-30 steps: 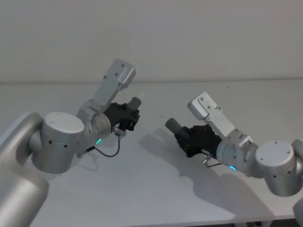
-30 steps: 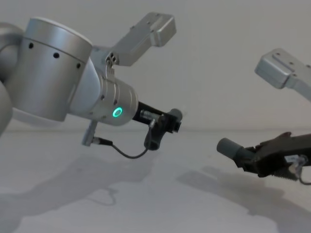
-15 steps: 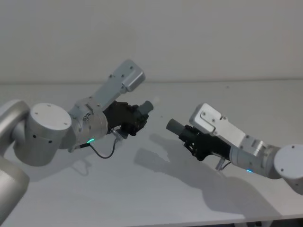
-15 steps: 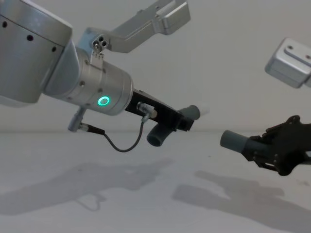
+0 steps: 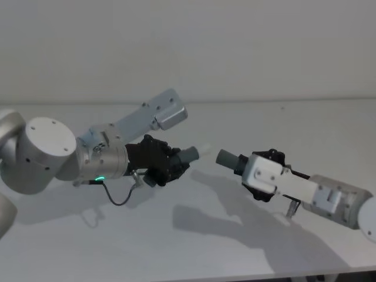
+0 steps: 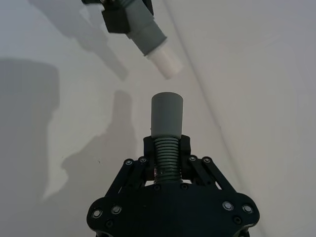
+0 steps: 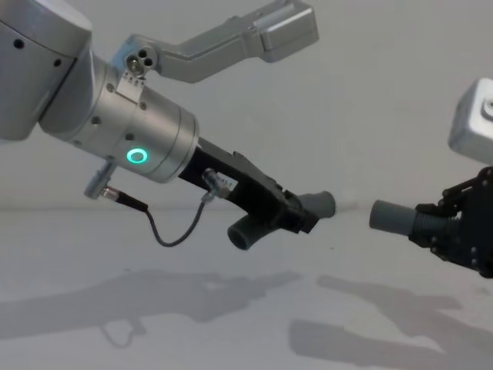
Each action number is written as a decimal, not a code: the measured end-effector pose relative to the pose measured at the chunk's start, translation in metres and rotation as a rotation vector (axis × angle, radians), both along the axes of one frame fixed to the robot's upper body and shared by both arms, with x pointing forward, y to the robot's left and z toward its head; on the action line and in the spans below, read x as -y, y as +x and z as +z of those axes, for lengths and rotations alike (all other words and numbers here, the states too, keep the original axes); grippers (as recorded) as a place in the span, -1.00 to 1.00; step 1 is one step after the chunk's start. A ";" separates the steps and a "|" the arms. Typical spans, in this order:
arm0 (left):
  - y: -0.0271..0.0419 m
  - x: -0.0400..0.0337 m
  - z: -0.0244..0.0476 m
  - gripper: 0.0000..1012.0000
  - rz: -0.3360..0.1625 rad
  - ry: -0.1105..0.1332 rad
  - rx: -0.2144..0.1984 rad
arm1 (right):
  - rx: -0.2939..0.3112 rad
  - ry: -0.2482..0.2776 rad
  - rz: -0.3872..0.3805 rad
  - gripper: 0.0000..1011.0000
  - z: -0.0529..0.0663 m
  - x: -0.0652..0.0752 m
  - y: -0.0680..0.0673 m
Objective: Use both hands to pick up one end of the pipe from the table, align the ends, and insert them.
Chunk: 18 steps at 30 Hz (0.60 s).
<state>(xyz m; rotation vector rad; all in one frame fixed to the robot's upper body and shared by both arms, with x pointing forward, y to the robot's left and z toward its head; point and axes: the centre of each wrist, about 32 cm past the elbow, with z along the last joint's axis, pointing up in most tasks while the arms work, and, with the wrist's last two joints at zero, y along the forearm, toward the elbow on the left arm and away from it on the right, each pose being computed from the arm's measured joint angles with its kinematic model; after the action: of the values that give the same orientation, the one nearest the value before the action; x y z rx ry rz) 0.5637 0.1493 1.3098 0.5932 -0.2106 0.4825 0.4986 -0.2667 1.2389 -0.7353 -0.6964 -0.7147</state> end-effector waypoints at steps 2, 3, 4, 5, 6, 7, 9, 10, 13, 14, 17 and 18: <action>0.0007 -0.0010 0.0011 -0.34 -0.018 0.013 -0.002 | 0.023 -0.021 0.010 -0.50 0.000 0.002 -0.002; 0.0013 -0.0019 0.0021 -0.34 -0.036 0.026 -0.004 | 0.046 -0.040 0.020 -0.50 -0.001 0.004 -0.003; 0.0016 -0.0024 0.0024 -0.34 -0.044 0.031 -0.005 | 0.057 -0.047 0.026 -0.50 -0.001 0.005 -0.004; 0.0022 -0.0034 0.0032 -0.34 -0.060 0.041 -0.008 | 0.081 -0.067 0.037 -0.50 -0.001 0.007 -0.005; 0.0025 -0.0038 0.0036 -0.34 -0.066 0.045 -0.008 | 0.095 -0.079 0.045 -0.50 -0.001 0.009 -0.006; 0.0032 -0.0046 0.0048 -0.34 -0.078 0.054 -0.007 | 0.106 -0.085 0.052 -0.50 -0.001 0.010 -0.006; 0.0038 -0.0054 0.0053 -0.34 -0.090 0.062 -0.008 | 0.131 -0.104 0.069 -0.50 -0.002 0.013 -0.007; 0.0041 -0.0056 0.0056 -0.34 -0.094 0.066 -0.008 | 0.150 -0.118 0.085 -0.50 -0.002 0.015 -0.008; 0.0053 -0.0062 0.0068 -0.34 -0.109 0.076 -0.006 | 0.189 -0.145 0.122 -0.50 -0.002 0.021 -0.009; 0.0059 -0.0064 0.0075 -0.34 -0.114 0.080 -0.005 | 0.197 -0.148 0.133 -0.50 -0.002 0.022 -0.009; 0.0074 -0.0066 0.0088 -0.34 -0.125 0.083 -0.001 | 0.232 -0.175 0.185 -0.50 -0.003 0.030 -0.009; 0.0077 -0.0066 0.0091 -0.34 -0.127 0.084 0.000 | 0.232 -0.175 0.185 -0.50 -0.003 0.030 -0.009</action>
<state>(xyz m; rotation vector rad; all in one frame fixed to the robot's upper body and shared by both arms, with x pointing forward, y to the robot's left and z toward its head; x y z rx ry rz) 0.5714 0.1558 1.3189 0.6571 -0.2678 0.3519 0.4898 -0.2972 1.2358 -0.7427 -1.0345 -0.5791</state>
